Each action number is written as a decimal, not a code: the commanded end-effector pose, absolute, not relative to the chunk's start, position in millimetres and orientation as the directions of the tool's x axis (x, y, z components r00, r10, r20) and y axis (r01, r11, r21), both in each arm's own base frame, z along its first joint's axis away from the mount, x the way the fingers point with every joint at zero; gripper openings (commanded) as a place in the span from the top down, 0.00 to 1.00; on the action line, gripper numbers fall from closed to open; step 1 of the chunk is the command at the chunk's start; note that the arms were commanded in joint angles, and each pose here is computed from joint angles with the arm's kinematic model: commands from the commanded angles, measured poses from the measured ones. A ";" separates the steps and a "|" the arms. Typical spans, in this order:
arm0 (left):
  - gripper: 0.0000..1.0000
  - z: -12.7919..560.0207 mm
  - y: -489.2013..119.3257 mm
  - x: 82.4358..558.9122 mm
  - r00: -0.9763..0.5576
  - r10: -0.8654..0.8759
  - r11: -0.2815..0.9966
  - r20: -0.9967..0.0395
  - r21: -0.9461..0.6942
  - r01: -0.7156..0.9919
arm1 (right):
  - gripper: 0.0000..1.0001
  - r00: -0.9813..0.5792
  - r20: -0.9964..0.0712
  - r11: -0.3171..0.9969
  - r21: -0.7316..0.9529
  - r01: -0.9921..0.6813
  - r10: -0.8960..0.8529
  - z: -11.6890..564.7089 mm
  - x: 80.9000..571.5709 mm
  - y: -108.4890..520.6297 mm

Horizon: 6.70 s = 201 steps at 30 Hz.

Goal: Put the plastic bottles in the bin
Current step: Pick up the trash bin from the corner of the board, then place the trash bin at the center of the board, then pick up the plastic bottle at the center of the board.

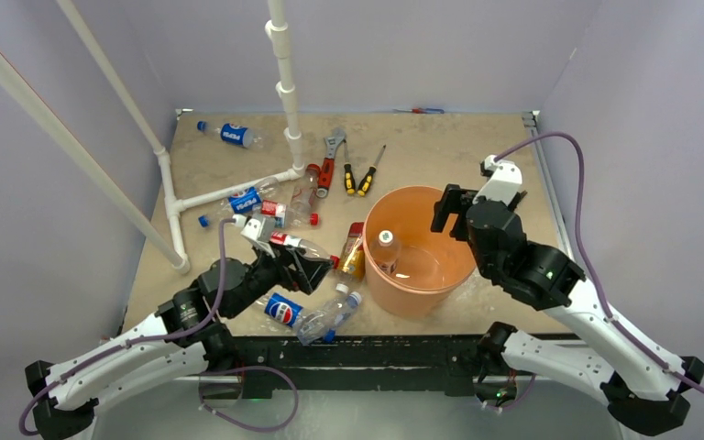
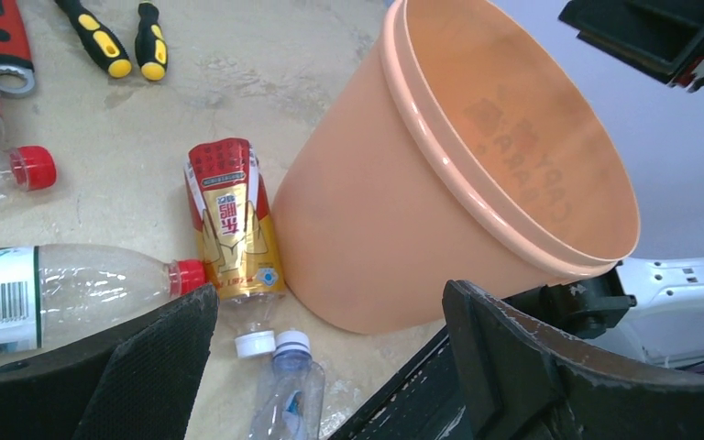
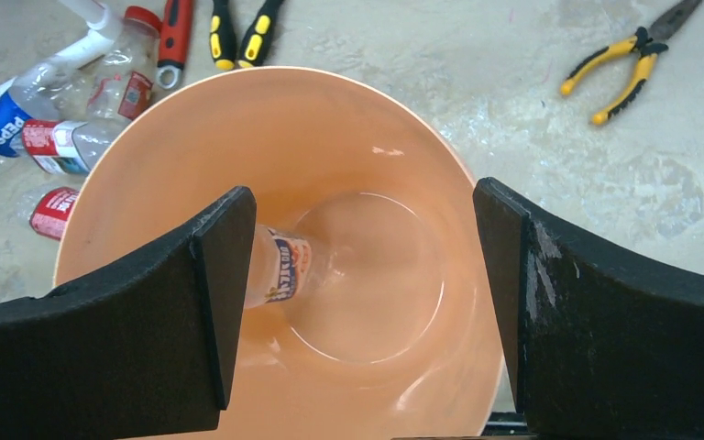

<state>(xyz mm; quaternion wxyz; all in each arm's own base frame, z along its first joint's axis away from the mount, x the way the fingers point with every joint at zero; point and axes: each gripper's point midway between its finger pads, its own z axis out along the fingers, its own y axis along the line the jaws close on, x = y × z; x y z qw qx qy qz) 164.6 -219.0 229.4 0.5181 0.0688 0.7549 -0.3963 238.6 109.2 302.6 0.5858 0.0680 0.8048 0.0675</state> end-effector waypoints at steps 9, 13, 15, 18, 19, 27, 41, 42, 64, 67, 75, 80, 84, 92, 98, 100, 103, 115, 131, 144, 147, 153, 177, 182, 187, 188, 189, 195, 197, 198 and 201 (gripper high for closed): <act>0.08 244.3 -231.8 160.3 -0.457 -0.394 0.579 -0.797 -0.602 0.550 | 0.11 -0.355 -0.914 0.976 0.146 0.164 0.196 276.0 245.9 77.7; 0.09 244.7 -232.7 157.8 -0.461 -0.395 0.566 -0.795 -0.605 0.560 | 0.12 -0.381 -0.906 0.979 0.131 0.154 0.181 268.8 258.7 77.0; 0.09 243.7 -232.3 156.9 -0.463 -0.397 0.562 -0.793 -0.608 0.560 | 0.13 -0.397 -0.901 0.982 0.133 0.135 0.177 265.4 265.0 79.3; 0.09 238.7 -231.3 155.7 -0.469 -0.397 0.561 -0.789 -0.613 0.556 | 0.17 -0.410 -0.897 0.984 0.129 0.120 0.167 260.5 270.5 80.9; 0.09 236.9 -231.2 155.5 -0.473 -0.397 0.561 -0.787 -0.616 0.554 | 0.19 -0.410 -0.897 0.985 0.126 0.118 0.164 259.9 272.5 80.6; 0.09 240.4 -232.7 155.5 -0.466 -0.418 0.542 -0.780 -0.626 0.561 | 0.48 -0.443 -0.886 0.990 0.111 0.086 0.138 251.1 283.8 79.8; 0.09 229.7 -237.5 156.2 -0.484 -0.397 0.549 -0.780 -0.624 0.556 | 0.93 -0.486 -0.867 0.994 0.100 0.048 0.111 242.9 288.6 86.0; 0.09 229.2 -237.7 156.0 -0.485 -0.395 0.549 -0.780 -0.623 0.557 | 0.98 -0.481 -0.869 0.993 0.104 0.051 0.116 246.4 287.7 85.2; 0.09 252.7 -219.8 156.0 -0.447 -0.433 0.566 -0.783 -0.622 0.541 | 1.00 -0.199 -0.956 0.901 0.116 0.418 0.216 356.2 317.6 19.2; 0.09 253.4 -213.6 157.2 -0.439 -0.435 0.586 -0.786 -0.617 0.524 | 1.00 -0.174 -0.956 0.867 0.127 0.482 0.237 347.7 330.3 -3.1; 0.09 249.7 -208.3 160.6 -0.439 -0.429 0.619 -0.789 -0.611 0.494 | 1.00 -0.144 -0.934 0.777 0.178 0.604 0.326 318.3 356.8 -45.4; 0.09 250.2 -205.1 160.0 -0.437 -0.434 0.621 -0.788 -0.613 0.488 | 1.00 -0.138 -0.921 0.752 0.204 0.627 0.365 301.5 373.8 -54.6; 0.09 249.7 -201.5 159.8 -0.432 -0.443 0.624 -0.786 -0.616 0.481 | 1.00 -0.141 -0.917 0.756 0.212 0.620 0.372 295.0 388.4 -51.9; 0.09 241.8 -201.5 161.9 -0.439 -0.436 0.638 -0.786 -0.614 0.465 | 1.00 -0.185 -0.900 0.771 0.216 0.600 0.396 269.1 410.0 -42.2; 0.09 239.9 -202.5 163.9 -0.436 -0.428 0.648 -0.792 -0.605 0.462 | 0.87 -0.236 -0.885 0.802 0.216 0.558 0.402 256.5 410.7 -32.0; 0.09 238.7 -204.0 164.7 -0.439 -0.421 0.652 -0.794 -0.601 0.461 | 0.61 -0.239 -0.884 0.811 0.223 0.541 0.402 257.0 408.5 -29.2; 0.09 233.8 -207.1 165.8 -0.448 -0.406 0.660 -0.797 -0.594 0.459 | 0.34 -0.224 -0.885 0.822 0.250 0.511 0.409 267.5 404.6 -24.9; 0.09 225.9 -189.7 172.9 -0.440 -0.398 0.733 -0.805 -0.567 0.375 | 0.05 -0.023 -0.883 0.878 0.463 0.118 0.469 419.8 339.9 23.3; 0.09 169.8 -155.5 191.8 -0.479 -0.390 0.881 -0.786 -0.470 0.054 | 0.11 -0.192 -0.896 0.479 0.383 -0.790 0.401 365.9 161.5 169.6; 0.07 149.4 -196.5 232.0 -0.532 -0.214 0.970 -0.819 -0.240 -0.020 | 0.12 -0.234 -0.893 0.490 0.412 -0.768 0.385 323.7 159.9 170.9; 0.03 146.7 -212.3 244.4 -0.548 -0.196 0.978 -0.813 -0.202 -0.051 | 0.12 -0.224 -0.897 0.506 0.405 -0.762 0.381 323.7 161.0 169.1; 0.01 129.0 -227.6 266.5 -0.605 -0.204 0.977 -0.769 -0.117 -0.181 | 0.12 -0.235 -0.893 0.518 0.418 -0.746 0.384 321.7 161.0 167.1; 0.01 58.8 -210.8 315.4 -0.742 -0.279 0.932 -0.609 0.015 -0.363 | 0.12 -0.218 -0.895 0.507 0.406 -0.760 0.390 338.2 154.3 166.6; 0.04 55.9 -209.5 314.6 -0.739 -0.296 0.932 -0.605 -0.014 -0.361 | 0.12 -0.216 -0.896 0.511 0.405 -0.758 0.389 338.3 152.8 165.5; 0.12 55.2 -212.0 311.2 -0.740 -0.299 0.941 -0.602 -0.057 -0.334 | 0.11 -0.221 -0.898 0.512 0.404 -0.758 0.381 336.9 153.9 166.3; 0.14 55.2 -212.8 310.9 -0.741 -0.298 0.943 -0.601 -0.063 -0.328 | 0.12 -0.222 -0.898 0.511 0.404 -0.759 0.380 337.0 154.1 166.6; 0.15 55.5 -213.0 311.1 -0.739 -0.298 0.943 -0.604 -0.068 -0.325 | 0.12 -0.220 -0.899 0.510 0.401 -0.761 0.380 338.3 153.8 166.7; 0.32 60.4 -217.8 307.4 -0.746 -0.305 0.948 -0.591 -0.111 -0.299 | 0.12 -0.198 -0.908 0.506 0.376 -0.777 0.370 350.9 149.4 166.7; 0.37 74.2 -218.3 306.5 -0.736 -0.316 0.946 -0.599 -0.141 -0.291 | 0.11 -0.188 -0.913 0.495 0.360 -0.791 0.363 358.4 146.6 168.0; 0.38 84.2 -218.3 306.5 -0.724 -0.326 0.944 -0.608 -0.165 -0.287 | 0.11 -0.185 -0.914 0.485 0.353 -0.800 0.360 362.3 145.3 169.4; 0.42 119.3 -216.8 305.5 -0.682 -0.356 0.934 -0.638 -0.240 -0.263 | 0.11 -0.173 -0.917 0.458 0.334 -0.824 0.358 375.4 142.8 173.2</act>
